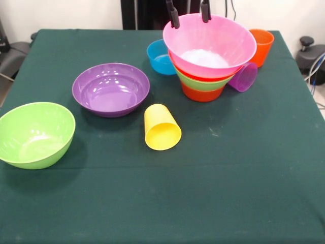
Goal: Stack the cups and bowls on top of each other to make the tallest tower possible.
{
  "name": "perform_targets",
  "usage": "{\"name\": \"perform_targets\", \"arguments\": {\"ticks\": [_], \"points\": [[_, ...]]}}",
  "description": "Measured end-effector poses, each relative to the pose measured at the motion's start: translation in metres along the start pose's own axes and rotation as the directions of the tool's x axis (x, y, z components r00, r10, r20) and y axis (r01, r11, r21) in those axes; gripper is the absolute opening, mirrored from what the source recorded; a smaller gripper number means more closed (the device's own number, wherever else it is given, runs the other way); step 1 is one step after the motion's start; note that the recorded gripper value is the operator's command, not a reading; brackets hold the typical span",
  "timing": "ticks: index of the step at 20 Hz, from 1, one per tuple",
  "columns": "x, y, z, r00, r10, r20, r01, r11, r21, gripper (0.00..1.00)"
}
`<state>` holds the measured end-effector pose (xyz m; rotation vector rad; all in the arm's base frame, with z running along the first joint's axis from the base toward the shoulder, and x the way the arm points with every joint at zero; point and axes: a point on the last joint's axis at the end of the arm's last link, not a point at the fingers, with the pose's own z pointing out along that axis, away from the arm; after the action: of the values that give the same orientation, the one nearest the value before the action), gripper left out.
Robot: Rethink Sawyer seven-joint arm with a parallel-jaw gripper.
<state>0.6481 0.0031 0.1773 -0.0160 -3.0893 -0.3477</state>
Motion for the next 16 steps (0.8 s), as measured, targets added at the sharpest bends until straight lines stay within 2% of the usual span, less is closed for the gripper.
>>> {"name": "perform_targets", "arguments": {"ticks": [16], "points": [[0.0006,-0.0007,0.0007,1.0000,-0.005,0.000,0.005,1.0000,0.005,1.00]]}}
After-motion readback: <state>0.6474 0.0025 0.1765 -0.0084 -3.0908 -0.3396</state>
